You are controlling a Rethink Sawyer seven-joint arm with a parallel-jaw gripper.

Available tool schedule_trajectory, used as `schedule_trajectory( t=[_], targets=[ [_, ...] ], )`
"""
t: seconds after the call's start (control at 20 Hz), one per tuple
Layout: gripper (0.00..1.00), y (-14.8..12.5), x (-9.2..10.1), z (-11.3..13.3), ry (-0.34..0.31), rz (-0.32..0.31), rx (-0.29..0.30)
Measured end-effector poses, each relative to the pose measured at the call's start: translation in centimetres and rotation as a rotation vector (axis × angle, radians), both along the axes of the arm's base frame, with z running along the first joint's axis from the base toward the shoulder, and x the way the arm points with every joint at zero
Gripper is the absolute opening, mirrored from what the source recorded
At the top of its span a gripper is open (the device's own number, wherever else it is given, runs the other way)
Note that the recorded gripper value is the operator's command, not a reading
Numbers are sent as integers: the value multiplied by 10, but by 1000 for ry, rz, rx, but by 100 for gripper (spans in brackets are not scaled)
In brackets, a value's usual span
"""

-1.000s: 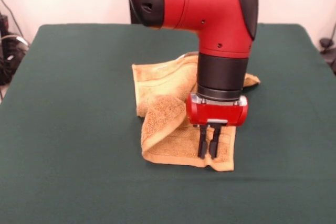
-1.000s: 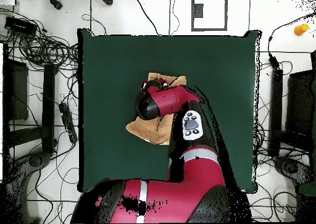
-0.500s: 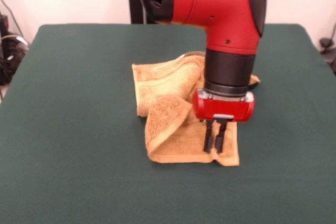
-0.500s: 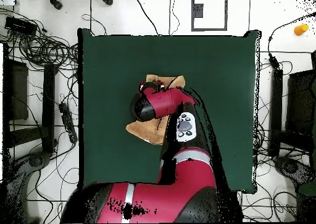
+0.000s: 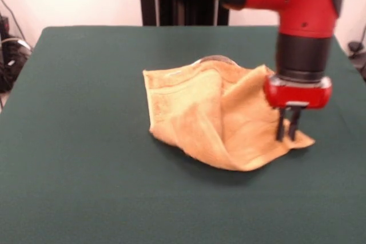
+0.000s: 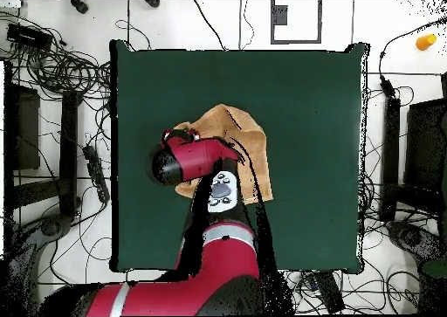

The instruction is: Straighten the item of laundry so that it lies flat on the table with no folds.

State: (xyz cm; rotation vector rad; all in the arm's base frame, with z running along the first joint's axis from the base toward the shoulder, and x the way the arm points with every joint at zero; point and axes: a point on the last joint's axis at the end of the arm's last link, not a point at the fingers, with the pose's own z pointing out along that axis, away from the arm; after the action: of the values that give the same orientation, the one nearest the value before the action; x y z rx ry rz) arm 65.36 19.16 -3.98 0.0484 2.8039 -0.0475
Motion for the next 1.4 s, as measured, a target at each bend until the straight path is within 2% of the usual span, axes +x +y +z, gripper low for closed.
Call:
schedule_trajectory(
  t=[0.2, 0.5, 0.9, 0.95, 1.35, 1.4],
  targets=[
    [0, 32, -8, 9, 9, -32, 38],
    [0, 65, -3, 17, 4, -90, 87],
    [0, 79, 22, 31, -23, -152, 111],
    [0, 77, 30, 37, -22, -172, 116],
    [0, 67, 55, 60, 5, -228, 130],
    [100, 64, 61, 65, 4, -234, 133]
  ],
)
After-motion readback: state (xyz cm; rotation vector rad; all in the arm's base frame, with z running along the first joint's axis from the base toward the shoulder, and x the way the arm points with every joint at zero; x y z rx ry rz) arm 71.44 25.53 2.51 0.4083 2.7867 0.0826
